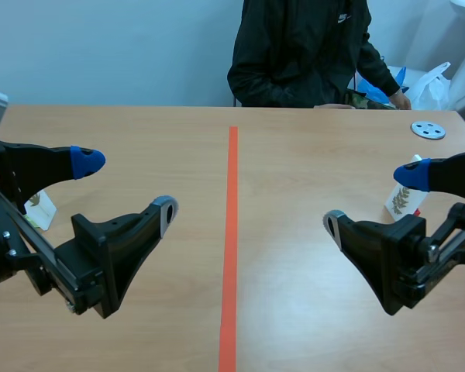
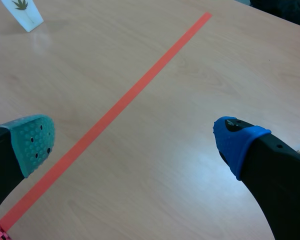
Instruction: Sort the leaf by its shape. The table is split by an orange tape line. A compound leaf with several leaflets goes to the left side, a simple leaf with one blade goes to the right side. Return to the home posture when a red brick is placed on the table.
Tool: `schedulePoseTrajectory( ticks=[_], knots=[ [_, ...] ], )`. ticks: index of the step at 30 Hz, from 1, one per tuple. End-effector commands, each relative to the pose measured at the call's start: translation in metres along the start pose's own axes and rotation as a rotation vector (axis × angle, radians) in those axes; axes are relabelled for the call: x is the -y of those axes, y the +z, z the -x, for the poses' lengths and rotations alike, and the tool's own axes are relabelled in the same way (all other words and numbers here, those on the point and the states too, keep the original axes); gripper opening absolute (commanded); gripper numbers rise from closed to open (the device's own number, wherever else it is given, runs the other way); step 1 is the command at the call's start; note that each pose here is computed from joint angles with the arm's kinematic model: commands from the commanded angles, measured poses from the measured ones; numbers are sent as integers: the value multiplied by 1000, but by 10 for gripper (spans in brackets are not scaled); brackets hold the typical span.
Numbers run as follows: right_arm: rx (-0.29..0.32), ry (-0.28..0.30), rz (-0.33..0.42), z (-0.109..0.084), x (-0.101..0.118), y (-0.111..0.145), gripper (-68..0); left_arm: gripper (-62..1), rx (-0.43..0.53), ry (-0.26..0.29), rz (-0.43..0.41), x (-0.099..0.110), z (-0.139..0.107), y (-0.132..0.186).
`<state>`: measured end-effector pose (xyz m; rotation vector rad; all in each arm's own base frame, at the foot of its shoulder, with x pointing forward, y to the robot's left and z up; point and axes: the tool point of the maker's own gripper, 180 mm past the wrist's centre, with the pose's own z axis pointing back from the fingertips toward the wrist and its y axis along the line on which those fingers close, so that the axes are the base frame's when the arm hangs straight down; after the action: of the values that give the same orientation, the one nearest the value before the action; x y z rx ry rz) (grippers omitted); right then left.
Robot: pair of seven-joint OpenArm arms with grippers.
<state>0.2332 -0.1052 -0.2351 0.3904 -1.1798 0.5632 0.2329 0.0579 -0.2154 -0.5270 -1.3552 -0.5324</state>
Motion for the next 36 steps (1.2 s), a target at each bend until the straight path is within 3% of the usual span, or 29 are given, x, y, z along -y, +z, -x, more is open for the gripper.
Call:
schedulePoseTrajectory(
  ticks=[1,11,29,36],
  knots=[
    [31,6,-2,-8,1,-1,4,14,17,-28,-1,-1,-4,-1],
    [31,5,-2,-8,1,-1,4,14,-100,-35,-19,-8,24,1],
    [31,5,-2,-8,1,-1,4,14,-108,-28,-10,-5,27,3],
    [31,5,-2,-8,1,-1,4,14,-94,7,-8,-4,24,2]
  ],
)
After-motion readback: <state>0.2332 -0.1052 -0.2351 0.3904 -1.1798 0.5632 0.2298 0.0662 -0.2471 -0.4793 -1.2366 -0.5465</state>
